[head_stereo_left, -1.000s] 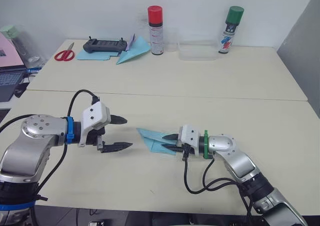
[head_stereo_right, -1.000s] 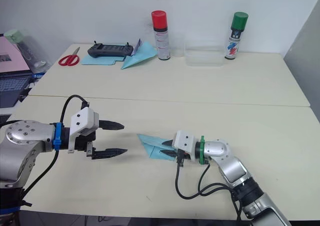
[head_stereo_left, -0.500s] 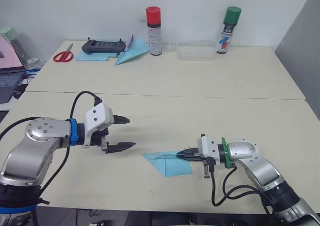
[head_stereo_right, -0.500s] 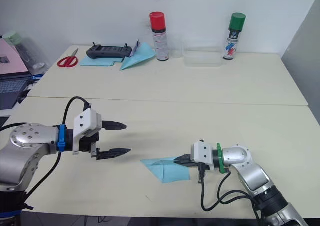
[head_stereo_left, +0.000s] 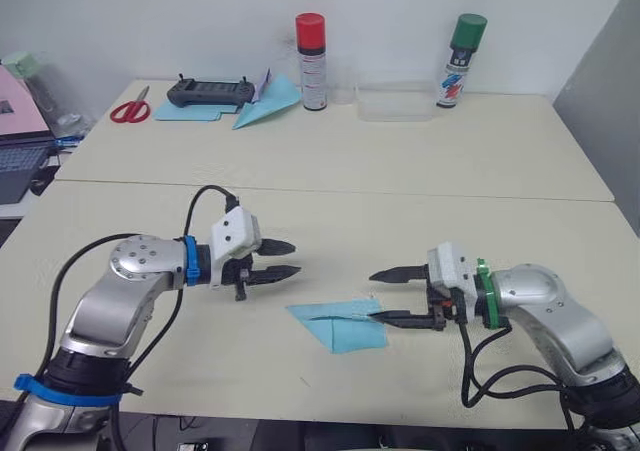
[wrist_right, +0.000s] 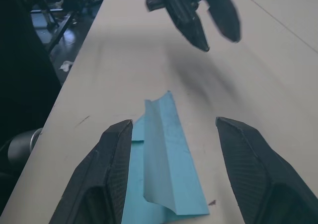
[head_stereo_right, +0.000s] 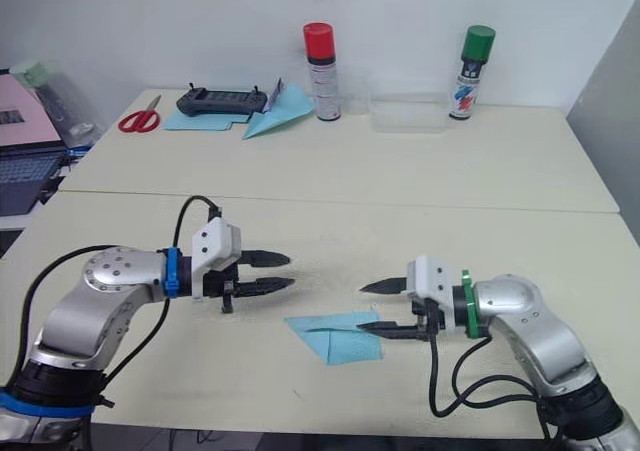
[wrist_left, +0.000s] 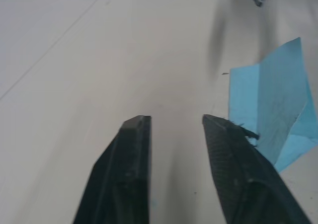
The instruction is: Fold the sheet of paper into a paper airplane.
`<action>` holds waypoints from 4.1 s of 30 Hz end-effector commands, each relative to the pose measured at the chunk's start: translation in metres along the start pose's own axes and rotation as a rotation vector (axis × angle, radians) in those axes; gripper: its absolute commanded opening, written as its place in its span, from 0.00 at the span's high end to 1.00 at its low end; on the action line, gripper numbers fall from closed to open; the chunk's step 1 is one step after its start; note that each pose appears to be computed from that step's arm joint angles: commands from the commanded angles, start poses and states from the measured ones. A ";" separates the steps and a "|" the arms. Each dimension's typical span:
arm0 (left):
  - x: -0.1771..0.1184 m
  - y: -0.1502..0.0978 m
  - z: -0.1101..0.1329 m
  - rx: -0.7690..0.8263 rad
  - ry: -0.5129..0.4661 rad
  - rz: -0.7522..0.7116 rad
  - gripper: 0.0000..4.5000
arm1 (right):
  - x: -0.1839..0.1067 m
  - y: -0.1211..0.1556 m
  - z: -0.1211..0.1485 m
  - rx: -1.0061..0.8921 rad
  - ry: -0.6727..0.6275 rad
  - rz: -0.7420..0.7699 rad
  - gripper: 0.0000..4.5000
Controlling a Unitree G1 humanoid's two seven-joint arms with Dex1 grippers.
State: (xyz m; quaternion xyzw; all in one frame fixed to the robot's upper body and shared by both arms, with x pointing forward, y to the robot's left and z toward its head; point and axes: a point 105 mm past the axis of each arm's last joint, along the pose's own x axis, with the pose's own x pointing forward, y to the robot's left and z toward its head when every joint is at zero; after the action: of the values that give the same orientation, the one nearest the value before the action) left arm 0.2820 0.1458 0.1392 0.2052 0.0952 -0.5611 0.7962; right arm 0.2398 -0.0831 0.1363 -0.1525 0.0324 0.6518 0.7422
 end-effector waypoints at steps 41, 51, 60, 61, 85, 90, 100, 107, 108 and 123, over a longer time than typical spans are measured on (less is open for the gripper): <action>0.034 -0.039 -0.056 0.020 0.129 -0.182 1.00 | 0.038 0.017 -0.022 -0.365 -0.008 0.042 0.76; 0.022 -0.035 -0.062 0.026 0.176 -0.182 1.00 | 0.045 -0.008 -0.032 -0.314 0.037 -0.081 1.00; 0.018 -0.034 -0.063 0.036 0.186 -0.181 1.00 | 0.052 -0.016 -0.059 -0.298 0.112 -0.108 1.00; 0.017 -0.033 -0.063 0.039 0.187 -0.178 1.00 | 0.052 -0.015 -0.062 -0.304 0.122 -0.104 1.00; 0.033 -0.034 -0.042 0.121 0.138 -0.148 1.00 | 0.059 -0.017 -0.072 -0.325 0.142 -0.116 1.00; 0.032 -0.040 -0.051 0.108 0.153 -0.175 1.00 | 0.058 -0.018 -0.071 -0.304 0.138 -0.123 1.00; 0.033 -0.050 -0.059 0.096 0.161 -0.201 1.00 | 0.040 -0.027 -0.021 -0.158 -0.058 -0.152 0.43; 0.035 -0.048 -0.060 0.103 0.157 -0.191 1.00 | 0.053 -0.006 -0.001 -0.024 -0.143 -0.026 0.51; 0.036 -0.046 -0.059 0.106 0.152 -0.184 1.00 | 0.058 -0.002 -0.008 -0.017 -0.116 -0.002 0.55; 0.034 -0.045 -0.062 0.112 0.175 -0.200 1.00 | 0.060 0.006 -0.078 -0.054 0.204 0.040 0.99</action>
State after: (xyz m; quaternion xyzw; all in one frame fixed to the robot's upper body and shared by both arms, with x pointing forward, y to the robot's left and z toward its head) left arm 0.2617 0.1268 0.0720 0.2833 0.1275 -0.6193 0.7211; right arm 0.2563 -0.0333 0.0583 -0.2111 0.0646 0.6552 0.7225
